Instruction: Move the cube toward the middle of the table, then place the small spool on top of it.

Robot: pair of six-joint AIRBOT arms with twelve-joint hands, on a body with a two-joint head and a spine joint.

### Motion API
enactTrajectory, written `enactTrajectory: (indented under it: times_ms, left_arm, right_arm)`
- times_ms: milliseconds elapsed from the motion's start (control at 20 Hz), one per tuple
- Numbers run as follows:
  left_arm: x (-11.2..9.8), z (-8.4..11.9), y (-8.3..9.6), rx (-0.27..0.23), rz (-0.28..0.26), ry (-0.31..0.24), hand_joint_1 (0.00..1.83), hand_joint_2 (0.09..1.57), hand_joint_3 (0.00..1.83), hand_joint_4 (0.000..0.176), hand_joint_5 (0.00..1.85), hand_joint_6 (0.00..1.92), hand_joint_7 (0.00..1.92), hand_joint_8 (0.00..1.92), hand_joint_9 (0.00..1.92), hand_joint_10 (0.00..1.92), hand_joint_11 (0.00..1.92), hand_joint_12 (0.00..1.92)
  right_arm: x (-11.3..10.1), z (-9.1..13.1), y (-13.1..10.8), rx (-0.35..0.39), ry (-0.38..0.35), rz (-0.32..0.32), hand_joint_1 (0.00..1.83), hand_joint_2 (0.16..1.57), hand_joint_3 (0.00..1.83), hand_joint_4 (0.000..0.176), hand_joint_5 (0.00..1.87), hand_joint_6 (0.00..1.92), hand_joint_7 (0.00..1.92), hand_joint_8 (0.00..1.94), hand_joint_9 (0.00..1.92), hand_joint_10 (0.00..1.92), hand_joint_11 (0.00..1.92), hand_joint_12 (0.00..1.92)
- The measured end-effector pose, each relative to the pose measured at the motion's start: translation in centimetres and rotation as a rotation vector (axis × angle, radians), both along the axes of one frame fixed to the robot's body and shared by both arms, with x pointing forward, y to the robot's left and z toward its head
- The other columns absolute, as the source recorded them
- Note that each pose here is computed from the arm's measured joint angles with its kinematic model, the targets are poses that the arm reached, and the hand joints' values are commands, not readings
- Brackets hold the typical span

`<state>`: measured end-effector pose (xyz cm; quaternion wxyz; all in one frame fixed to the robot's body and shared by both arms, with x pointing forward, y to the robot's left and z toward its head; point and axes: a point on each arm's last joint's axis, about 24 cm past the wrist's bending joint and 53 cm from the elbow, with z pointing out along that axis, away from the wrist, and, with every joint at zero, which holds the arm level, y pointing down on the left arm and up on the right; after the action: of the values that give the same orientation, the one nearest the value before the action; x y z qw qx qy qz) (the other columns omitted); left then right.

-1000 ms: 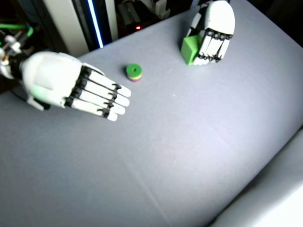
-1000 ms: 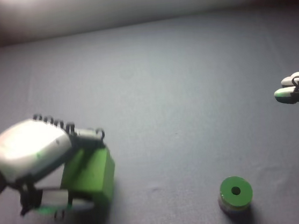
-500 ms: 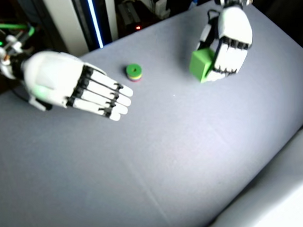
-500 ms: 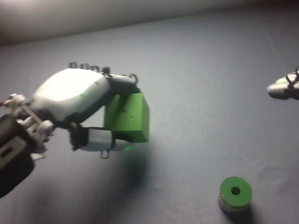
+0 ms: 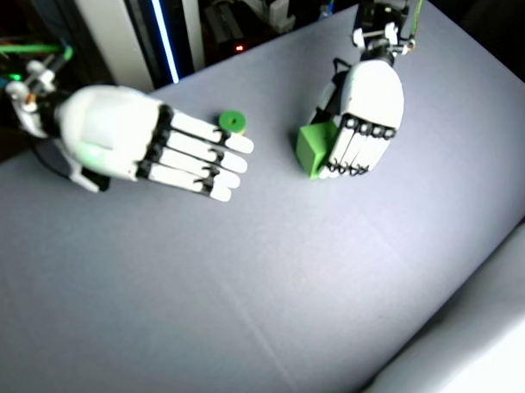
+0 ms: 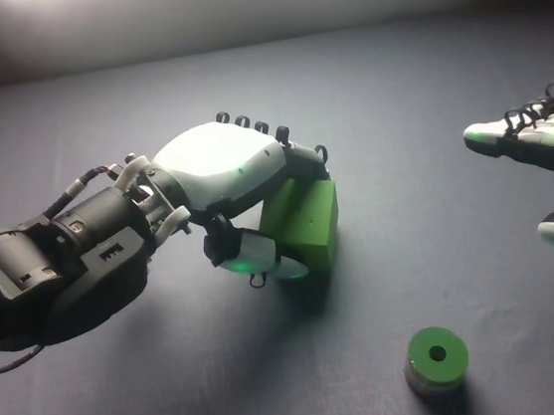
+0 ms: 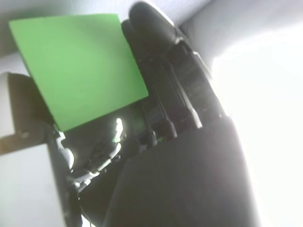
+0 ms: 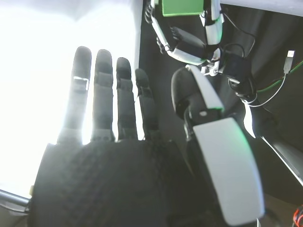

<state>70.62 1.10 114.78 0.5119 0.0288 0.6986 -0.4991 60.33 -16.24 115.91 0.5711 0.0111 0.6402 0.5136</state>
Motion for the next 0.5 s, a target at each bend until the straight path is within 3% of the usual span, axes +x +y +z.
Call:
enactTrajectory:
  times_ms: [50,100,150,250,300,350,400,500]
  left_arm:
    - [0.0,-0.2,-0.1,0.001,0.0,0.006,1.04,0.94,0.0,0.0,0.57,0.09,0.69,0.16,0.81,0.46,0.58,1.27]
    - [0.1,-0.2,-0.1,0.004,0.0,0.005,0.98,0.92,0.0,0.007,0.48,0.02,0.56,0.04,0.69,0.32,0.44,1.27]
    - [0.0,-0.3,-0.2,0.004,-0.001,0.007,0.99,0.92,0.0,0.064,0.42,0.0,0.46,0.01,0.59,0.16,0.3,1.2]
    - [0.0,-0.5,-0.2,0.01,0.0,0.011,0.98,0.91,0.0,0.133,0.35,0.0,0.34,0.0,0.46,0.02,0.16,1.08]
    - [0.1,-0.4,-0.2,0.008,0.001,0.012,0.95,0.92,0.0,0.152,0.26,0.0,0.21,0.0,0.31,0.0,0.03,1.01]
    - [0.1,-0.3,-0.1,0.0,0.006,0.016,0.92,0.92,0.0,0.158,0.22,0.0,0.16,0.0,0.26,0.0,0.01,0.96]
    - [0.0,0.0,0.3,0.001,0.013,0.007,0.9,0.9,0.0,0.172,0.14,0.01,0.09,0.01,0.18,0.01,0.0,0.74]
    - [-0.3,0.9,1.6,0.009,0.035,-0.03,0.92,0.87,0.0,0.169,0.05,0.01,0.0,0.0,0.05,0.01,0.0,0.32]
  right_arm:
    - [0.0,0.0,0.0,0.001,0.0,0.001,0.62,1.46,0.0,0.0,0.26,0.0,0.37,0.0,0.45,0.0,0.14,0.65]
    - [0.0,0.0,0.0,0.0,0.001,-0.001,0.66,1.46,0.0,0.0,0.27,0.0,0.36,0.0,0.41,0.0,0.12,0.65]
    - [0.0,0.0,0.0,0.0,0.001,-0.001,0.7,1.47,0.0,0.0,0.27,0.0,0.37,0.0,0.41,0.0,0.15,0.66]
    - [0.0,0.1,0.1,0.002,-0.002,0.003,0.7,1.47,0.0,0.0,0.27,0.0,0.34,0.0,0.38,0.0,0.14,0.67]
    - [0.0,0.2,0.2,0.003,-0.004,0.003,0.71,1.47,0.0,0.0,0.27,0.0,0.35,0.0,0.37,0.0,0.12,0.67]
    - [0.0,0.2,0.2,0.002,-0.005,0.005,0.71,1.46,0.0,0.0,0.27,0.0,0.35,0.0,0.37,0.0,0.12,0.67]
    - [-0.1,0.2,0.3,0.0,-0.006,0.01,0.68,1.47,0.0,0.0,0.26,0.0,0.34,0.0,0.37,0.0,0.13,0.66]
    - [-0.3,0.2,0.7,0.0,-0.008,0.029,0.76,1.43,0.0,0.0,0.29,0.0,0.37,0.0,0.4,0.0,0.14,0.64]
